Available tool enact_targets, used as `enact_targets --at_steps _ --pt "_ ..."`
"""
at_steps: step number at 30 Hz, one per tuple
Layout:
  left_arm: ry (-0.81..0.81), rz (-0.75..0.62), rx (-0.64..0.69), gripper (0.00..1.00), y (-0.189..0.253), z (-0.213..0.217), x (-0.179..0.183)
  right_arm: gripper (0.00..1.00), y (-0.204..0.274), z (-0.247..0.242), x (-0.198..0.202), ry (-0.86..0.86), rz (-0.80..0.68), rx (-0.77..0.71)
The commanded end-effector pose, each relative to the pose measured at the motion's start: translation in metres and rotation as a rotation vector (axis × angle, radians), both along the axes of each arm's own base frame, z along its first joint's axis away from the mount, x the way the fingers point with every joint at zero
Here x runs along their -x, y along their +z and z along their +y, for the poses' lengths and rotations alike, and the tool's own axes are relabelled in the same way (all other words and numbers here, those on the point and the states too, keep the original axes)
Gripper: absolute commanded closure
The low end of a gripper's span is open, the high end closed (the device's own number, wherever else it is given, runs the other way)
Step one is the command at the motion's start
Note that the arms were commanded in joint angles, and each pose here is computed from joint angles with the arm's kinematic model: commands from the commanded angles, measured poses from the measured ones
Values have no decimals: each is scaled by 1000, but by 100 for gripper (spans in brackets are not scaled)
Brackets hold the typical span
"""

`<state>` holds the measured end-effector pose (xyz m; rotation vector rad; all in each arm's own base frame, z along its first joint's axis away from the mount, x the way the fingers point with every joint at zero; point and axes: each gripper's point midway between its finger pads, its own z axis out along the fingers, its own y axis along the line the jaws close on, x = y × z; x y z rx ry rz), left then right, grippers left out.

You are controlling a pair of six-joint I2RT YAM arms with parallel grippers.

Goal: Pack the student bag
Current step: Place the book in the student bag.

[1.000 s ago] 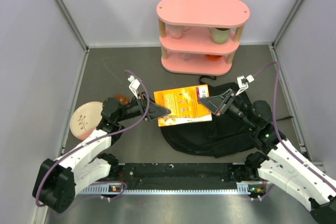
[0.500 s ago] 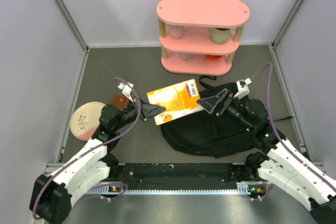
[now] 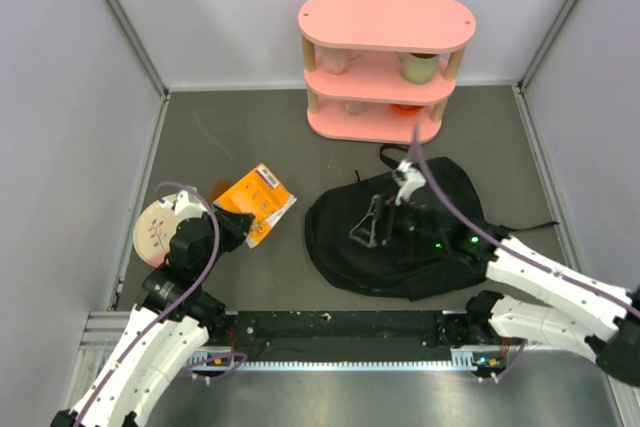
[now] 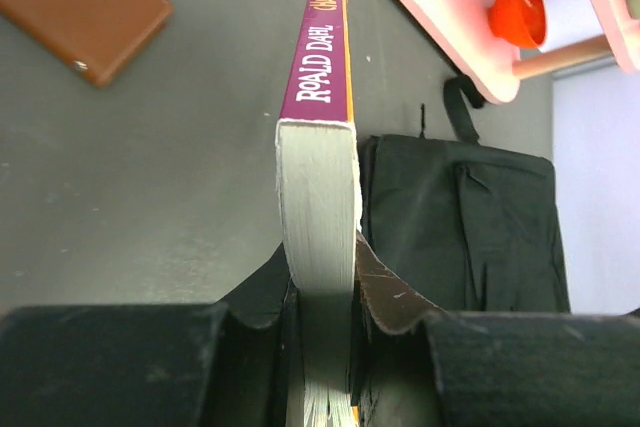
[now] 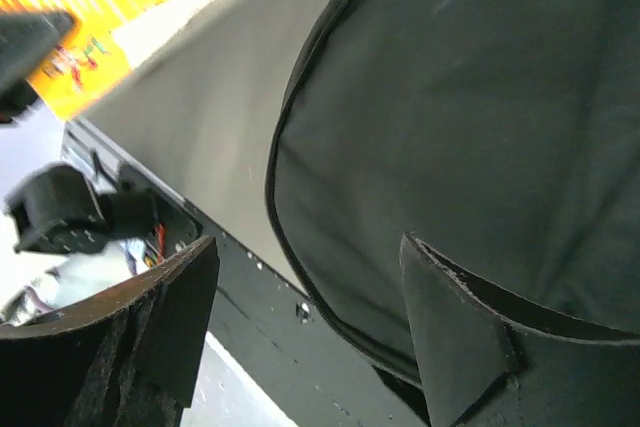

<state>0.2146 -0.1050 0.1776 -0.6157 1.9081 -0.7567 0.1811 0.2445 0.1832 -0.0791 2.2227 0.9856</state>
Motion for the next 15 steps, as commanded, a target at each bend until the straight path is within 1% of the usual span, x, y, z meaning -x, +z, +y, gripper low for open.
enact_targets --at_steps 1,3,6,7,8,9,10,12,14,15 --pt "110 -12 -101 100 22 32 6 29 9 44 6 93 -75 89" --pt "111 -12 -128 100 26 35 8 29 4 58 7 103 -64 111" --pt "73 -12 -147 100 30 31 10 32 -5 83 8 119 -38 130" --pt "55 -15 -147 100 32 29 11 37 -9 92 5 119 -37 142" --pt "54 -4 -152 100 30 29 12 38 -10 102 10 143 -42 144" --pt "56 -7 -152 100 31 30 12 39 -5 109 10 150 -48 137" --pt "57 -9 -153 100 31 30 13 38 -17 115 11 155 -31 168" --pt "61 -34 -149 100 36 32 14 38 -19 126 12 162 -28 177" --pt "58 -49 -149 100 39 32 15 37 -34 132 15 171 -17 223" --pt "57 -50 -149 100 39 33 15 37 -33 136 12 161 -23 235"
